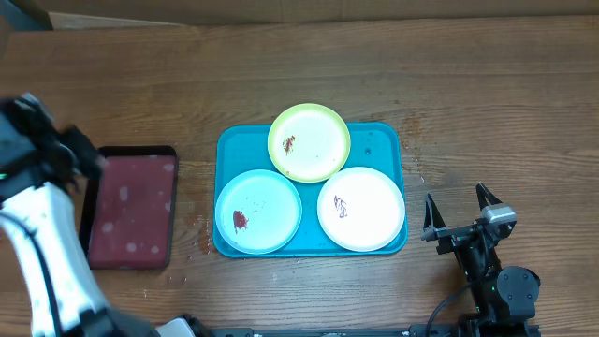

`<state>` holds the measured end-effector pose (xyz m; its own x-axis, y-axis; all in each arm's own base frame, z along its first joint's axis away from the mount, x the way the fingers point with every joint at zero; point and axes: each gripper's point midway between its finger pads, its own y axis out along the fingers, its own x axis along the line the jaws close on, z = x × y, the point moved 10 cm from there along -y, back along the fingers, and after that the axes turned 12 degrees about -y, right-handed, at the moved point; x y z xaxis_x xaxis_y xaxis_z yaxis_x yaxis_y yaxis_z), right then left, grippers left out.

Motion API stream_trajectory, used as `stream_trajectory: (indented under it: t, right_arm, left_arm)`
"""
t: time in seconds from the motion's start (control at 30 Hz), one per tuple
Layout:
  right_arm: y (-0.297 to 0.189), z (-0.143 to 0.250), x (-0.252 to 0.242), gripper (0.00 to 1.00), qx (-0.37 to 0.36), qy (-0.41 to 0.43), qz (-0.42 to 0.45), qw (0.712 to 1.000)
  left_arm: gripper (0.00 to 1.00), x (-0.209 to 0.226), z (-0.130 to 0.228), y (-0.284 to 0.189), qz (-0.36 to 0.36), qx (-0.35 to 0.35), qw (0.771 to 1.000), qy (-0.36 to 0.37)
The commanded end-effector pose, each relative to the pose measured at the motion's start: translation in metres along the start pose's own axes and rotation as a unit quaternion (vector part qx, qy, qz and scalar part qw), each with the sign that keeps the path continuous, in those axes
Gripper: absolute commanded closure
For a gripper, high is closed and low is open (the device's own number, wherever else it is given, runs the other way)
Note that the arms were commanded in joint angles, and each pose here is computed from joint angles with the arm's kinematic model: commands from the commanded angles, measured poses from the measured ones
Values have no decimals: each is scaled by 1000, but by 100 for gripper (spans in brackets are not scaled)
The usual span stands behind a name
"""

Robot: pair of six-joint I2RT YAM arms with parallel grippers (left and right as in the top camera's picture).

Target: Clean dirty plates on tray and stack at the side

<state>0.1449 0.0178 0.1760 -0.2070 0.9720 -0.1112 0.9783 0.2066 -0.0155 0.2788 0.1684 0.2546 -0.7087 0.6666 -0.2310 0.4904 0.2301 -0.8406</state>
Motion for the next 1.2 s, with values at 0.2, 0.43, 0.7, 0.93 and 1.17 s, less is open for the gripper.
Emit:
stream_trajectory:
  t: [0.2, 0.43, 0.7, 0.93, 1.17]
  right_arm:
    - [0, 3, -1, 0, 1, -2, 9, 1000]
    - [0, 3, -1, 0, 1, -2, 9, 1000]
    - [0, 3, -1, 0, 1, -2, 9, 1000]
    - [0, 3, -1, 0, 1, -2, 9, 1000]
    - [0, 3, -1, 0, 1, -2, 9, 1000]
  left_arm:
    - [96, -20, 10, 15, 113, 121, 986, -26]
    - [96, -60, -31, -118, 244, -9, 969, 25]
    - [96, -99, 30, -159, 313, 84, 941, 95]
    - [96, -135, 116, -107, 258, 254, 914, 186]
    - [96, -159, 194, -36, 186, 337, 894, 228]
